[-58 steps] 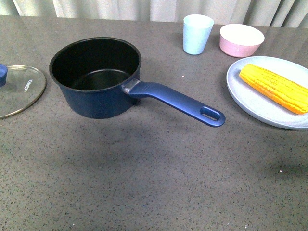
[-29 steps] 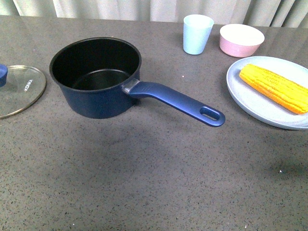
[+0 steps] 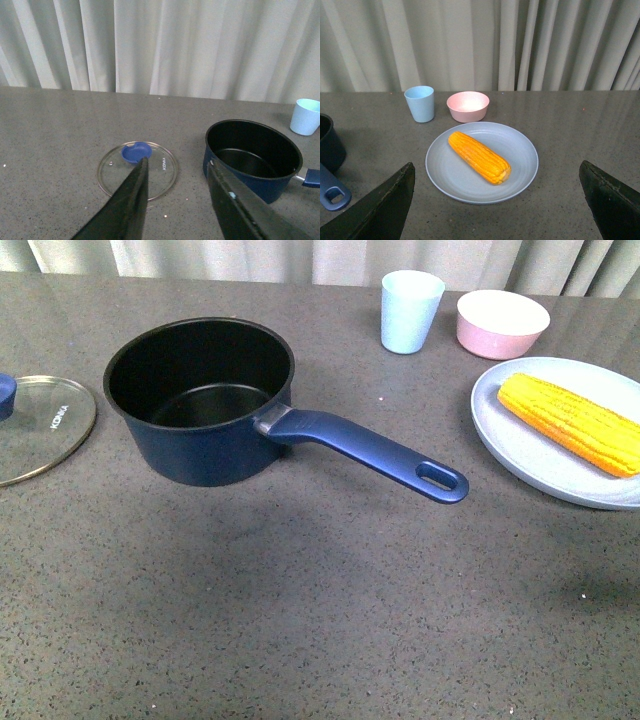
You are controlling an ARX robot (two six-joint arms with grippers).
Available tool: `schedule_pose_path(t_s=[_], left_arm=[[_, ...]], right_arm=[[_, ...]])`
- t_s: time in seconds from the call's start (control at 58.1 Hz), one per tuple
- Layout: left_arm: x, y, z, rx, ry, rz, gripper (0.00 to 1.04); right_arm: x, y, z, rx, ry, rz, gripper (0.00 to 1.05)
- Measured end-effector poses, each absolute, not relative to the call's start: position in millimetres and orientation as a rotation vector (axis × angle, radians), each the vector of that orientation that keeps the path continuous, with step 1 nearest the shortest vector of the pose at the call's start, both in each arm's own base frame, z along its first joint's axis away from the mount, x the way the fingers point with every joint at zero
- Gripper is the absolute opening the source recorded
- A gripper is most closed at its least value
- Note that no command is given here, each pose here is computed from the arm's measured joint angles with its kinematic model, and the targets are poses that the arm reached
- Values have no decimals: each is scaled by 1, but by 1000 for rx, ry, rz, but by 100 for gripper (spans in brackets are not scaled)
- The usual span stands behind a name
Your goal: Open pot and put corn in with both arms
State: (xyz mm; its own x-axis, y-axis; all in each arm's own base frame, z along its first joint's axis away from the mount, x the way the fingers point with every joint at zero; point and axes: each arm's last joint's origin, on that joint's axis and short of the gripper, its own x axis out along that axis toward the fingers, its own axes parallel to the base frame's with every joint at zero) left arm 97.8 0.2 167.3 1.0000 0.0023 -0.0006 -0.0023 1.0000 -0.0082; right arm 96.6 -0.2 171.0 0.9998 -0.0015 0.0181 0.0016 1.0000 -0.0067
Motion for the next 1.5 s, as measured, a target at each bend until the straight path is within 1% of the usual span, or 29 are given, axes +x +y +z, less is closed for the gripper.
schedule_pose_path(t_s=[0.086, 0.121, 0.172, 0.31, 0.344, 0.362, 0.379, 0.413, 0.465, 0.5, 0.534, 0.637, 0.706, 0.827, 0.896, 0.93, 1.033, 1.154, 1.292, 1.499], left_arm=[[98, 0, 167, -8, 1, 2, 55], [98, 0, 167, -8, 1, 2, 62], [98, 0, 167, -8, 1, 2, 70], [98, 0, 167, -8, 1, 2, 94], [98, 0, 167, -7, 1, 2, 97], [98, 0, 167, -6, 1, 2, 97], [98, 0, 167, -6, 1, 2, 97], [98, 0, 167, -6, 1, 2, 95], [98, 0, 167, -6, 1, 1, 96], [98, 0, 167, -6, 1, 2, 96], [98, 0, 167, -6, 1, 2, 96], [98, 0, 167, -6, 1, 2, 96], [98, 0, 167, -6, 1, 2, 96], [98, 0, 167, -5, 0, 2, 96], [98, 0, 167, -5, 1, 2, 96], [98, 0, 167, -5, 0, 2, 96], [98, 0, 167, -5, 1, 2, 96], [98, 0, 167, -5, 1, 2, 96], [98, 0, 167, -5, 1, 2, 96], [98, 0, 167, -5, 1, 2, 96]], right_arm=[[97, 0, 171, -7, -18, -2, 96], [97, 0, 171, -7, -18, -2, 96], [97, 0, 171, -7, -18, -2, 96], [97, 0, 171, -7, -18, -2, 96], [97, 0, 171, -6, -18, -2, 96], [97, 0, 171, -5, -7, -3, 96], [97, -1, 170, 1, 51, -6, 96], [98, -1, 170, 3, 182, 3, 96], [103, -7, 172, 7, 436, -15, 96], [108, -11, 173, 3, 505, -24, 96], [114, -16, 174, -6, 538, -36, 96], [135, -32, 181, -57, 544, -56, 96], [161, -47, 187, -133, 512, -59, 96], [200, -61, 188, -227, 503, 0, 96], [221, -65, 183, -272, 525, 30, 96], [238, -66, 178, -302, 552, 63, 96], [275, -64, 166, -345, 604, 140, 96], [305, -57, 158, -386, 630, 197, 96], [341, -39, 144, -442, 663, 291, 96], [366, -22, 132, -489, 682, 354, 96]])
